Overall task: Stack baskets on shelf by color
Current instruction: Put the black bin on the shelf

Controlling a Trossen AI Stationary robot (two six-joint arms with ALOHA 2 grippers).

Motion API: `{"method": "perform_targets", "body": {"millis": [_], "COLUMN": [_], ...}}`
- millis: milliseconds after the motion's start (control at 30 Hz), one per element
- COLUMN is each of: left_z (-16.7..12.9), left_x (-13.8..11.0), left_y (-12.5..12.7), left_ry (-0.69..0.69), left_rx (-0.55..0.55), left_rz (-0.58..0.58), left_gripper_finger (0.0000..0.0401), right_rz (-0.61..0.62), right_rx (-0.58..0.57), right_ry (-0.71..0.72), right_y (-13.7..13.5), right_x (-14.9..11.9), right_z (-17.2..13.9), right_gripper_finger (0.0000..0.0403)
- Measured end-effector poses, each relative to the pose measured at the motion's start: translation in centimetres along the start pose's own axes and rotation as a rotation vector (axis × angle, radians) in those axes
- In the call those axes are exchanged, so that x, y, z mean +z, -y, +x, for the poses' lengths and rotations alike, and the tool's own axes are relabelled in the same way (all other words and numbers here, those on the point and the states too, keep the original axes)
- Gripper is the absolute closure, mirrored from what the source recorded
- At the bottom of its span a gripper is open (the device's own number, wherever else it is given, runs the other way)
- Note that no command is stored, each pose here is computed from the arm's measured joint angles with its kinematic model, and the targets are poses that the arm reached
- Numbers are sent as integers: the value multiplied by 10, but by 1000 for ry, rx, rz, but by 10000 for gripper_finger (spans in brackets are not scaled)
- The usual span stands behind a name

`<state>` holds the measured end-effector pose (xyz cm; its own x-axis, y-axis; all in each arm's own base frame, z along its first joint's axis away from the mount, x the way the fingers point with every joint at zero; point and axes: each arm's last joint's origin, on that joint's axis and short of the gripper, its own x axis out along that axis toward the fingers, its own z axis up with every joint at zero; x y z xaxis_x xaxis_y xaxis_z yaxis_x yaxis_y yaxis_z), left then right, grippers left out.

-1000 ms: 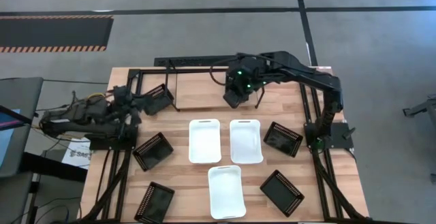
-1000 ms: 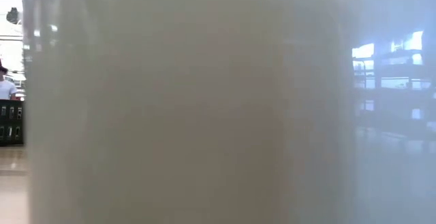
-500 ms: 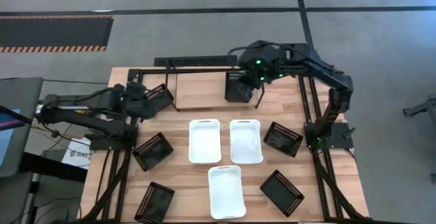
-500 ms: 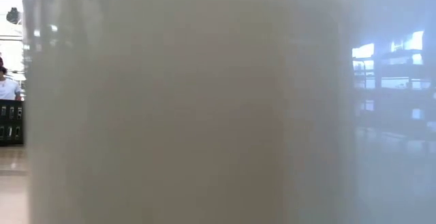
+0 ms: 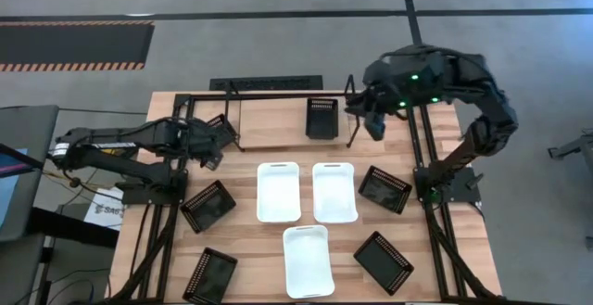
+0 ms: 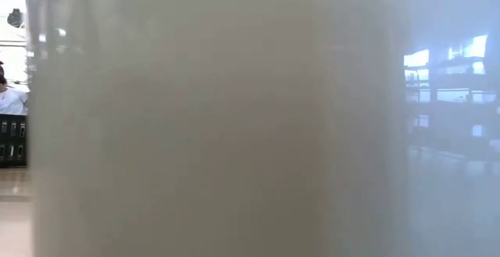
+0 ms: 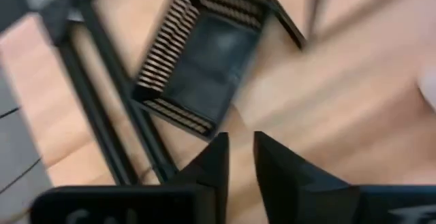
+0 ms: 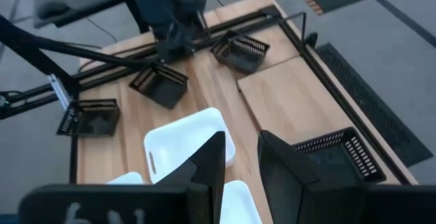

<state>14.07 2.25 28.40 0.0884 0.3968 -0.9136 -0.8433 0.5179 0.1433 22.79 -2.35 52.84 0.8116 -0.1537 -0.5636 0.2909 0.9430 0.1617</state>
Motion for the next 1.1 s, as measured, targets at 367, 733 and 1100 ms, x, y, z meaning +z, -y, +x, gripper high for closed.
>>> {"method": "perform_targets", "body": {"millis": [367,733,1100], "left_z": [9,30,53], "left_x": [0,38,64], "left_y": [2,-19,-71], "left_ry": [-58,-92,-151], "left_rx": [143,69,116], "left_rz": [112,-47,-97], "left_gripper_finger": [235,230,230], "right_rz": [-42,-79,-67], "right_rx": [25,64,94], "right_ry": [47,35,12], "right_y": [1,-9,-19], "right_x": [-5,-7,-9], "right_z": [-27,-25,-19], "right_gripper_finger": [296,296,296]}}
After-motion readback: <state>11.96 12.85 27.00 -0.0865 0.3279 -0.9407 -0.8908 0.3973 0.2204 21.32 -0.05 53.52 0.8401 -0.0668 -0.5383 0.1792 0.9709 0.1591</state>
